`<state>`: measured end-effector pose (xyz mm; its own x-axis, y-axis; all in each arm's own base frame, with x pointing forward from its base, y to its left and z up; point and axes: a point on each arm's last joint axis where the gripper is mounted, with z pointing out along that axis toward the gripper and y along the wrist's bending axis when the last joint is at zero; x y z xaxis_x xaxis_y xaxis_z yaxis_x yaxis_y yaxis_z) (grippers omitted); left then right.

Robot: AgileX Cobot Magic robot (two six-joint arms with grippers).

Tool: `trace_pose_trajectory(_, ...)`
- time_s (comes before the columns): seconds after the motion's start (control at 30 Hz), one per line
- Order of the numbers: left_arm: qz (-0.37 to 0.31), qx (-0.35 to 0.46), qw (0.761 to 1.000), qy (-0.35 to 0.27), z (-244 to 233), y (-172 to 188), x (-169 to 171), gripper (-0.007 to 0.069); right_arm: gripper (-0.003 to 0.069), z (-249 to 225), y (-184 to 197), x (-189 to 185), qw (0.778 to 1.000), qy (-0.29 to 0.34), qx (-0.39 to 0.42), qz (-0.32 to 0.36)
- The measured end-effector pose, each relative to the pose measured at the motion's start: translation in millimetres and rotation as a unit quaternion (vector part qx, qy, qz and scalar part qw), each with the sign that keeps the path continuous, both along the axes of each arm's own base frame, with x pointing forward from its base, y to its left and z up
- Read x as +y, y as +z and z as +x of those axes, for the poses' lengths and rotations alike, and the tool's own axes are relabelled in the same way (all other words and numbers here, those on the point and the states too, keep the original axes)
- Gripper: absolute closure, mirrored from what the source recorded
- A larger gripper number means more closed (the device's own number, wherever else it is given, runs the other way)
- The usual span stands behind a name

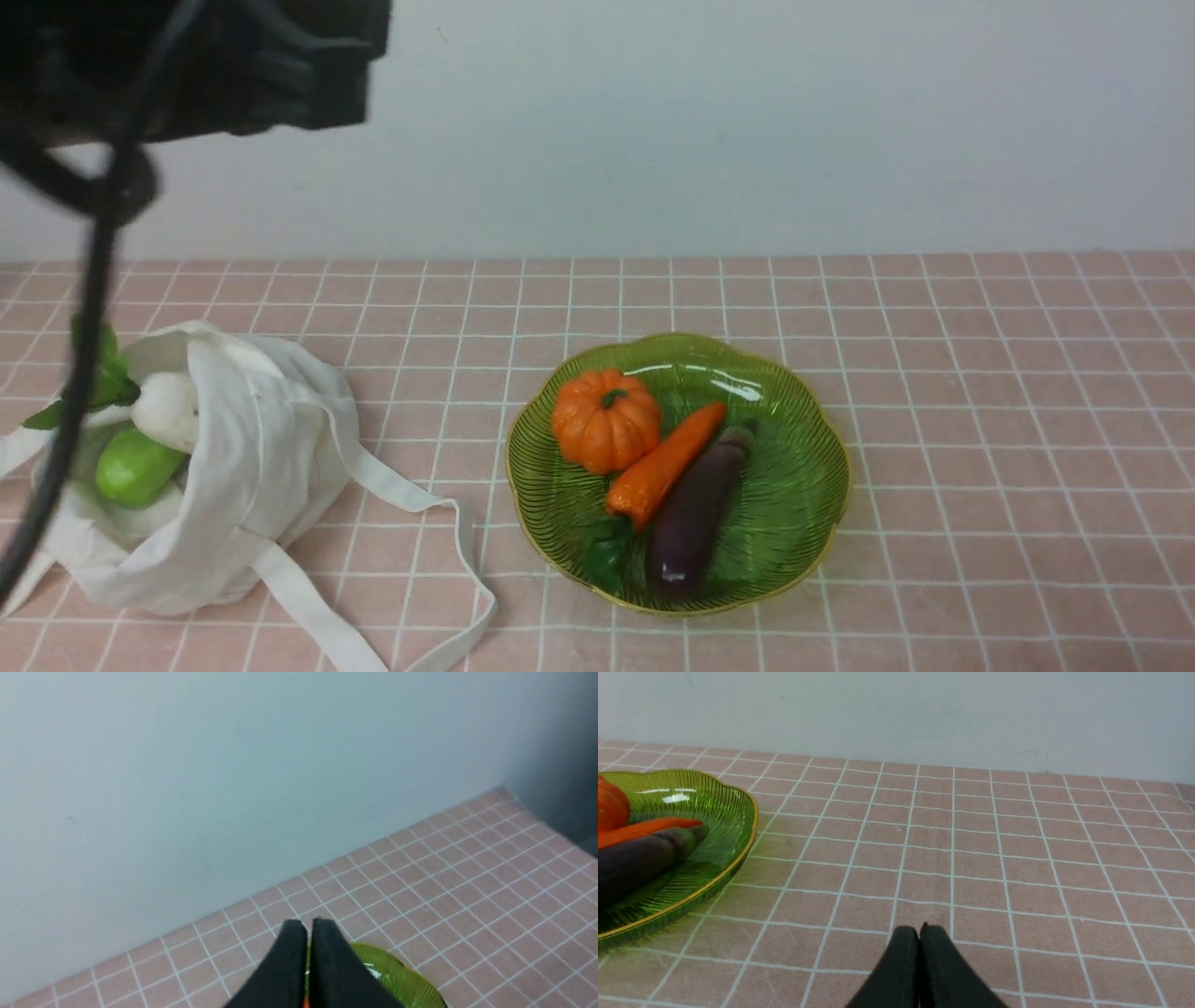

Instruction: Take vegetables from bag on pink coffee tablecloth place on plate.

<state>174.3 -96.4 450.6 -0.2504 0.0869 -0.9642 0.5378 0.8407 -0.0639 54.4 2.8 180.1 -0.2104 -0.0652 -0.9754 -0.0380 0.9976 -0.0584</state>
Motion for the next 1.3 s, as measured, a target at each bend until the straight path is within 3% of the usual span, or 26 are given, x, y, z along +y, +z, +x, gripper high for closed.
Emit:
trace_pose_trajectory(0.43,-0.014,-0.066,0.998,-0.008,-85,12,39,0.0630,0.0673,0,0,0,1.000,0.000,0.000,0.000)
trace_pose_trajectory(0.7,0.035,-0.085,0.996,0.015,-110,3,58,0.0630,0.0673,0,0,0,1.000,0.000,0.000,0.000)
trace_pose_trajectory(0.83,0.047,-0.099,0.992,0.055,-121,-31,70,0.0630,0.0673,0,0,0,1.000,0.000,0.000,0.001)
trace_pose_trajectory(1.03,0.065,-0.101,0.980,0.160,-128,-132,85,0.0630,0.0673,0,0,0,1.000,0.000,0.000,0.002)
trace_pose_trajectory(1.07,0.064,-0.106,0.978,0.168,-129,-135,86,0.0630,0.0673,0,0,0,1.000,0.000,0.000,0.002)
trace_pose_trajectory(1.13,0.077,-0.080,0.972,0.207,-128,-189,90,0.0630,0.0673,0,0,0,1.000,0.000,0.000,0.002)
trace_pose_trajectory(1.3,0.085,-0.021,0.968,0.236,-125,-260,93,0.0630,0.0673,0,0,0,1.000,0.000,0.000,0.002)
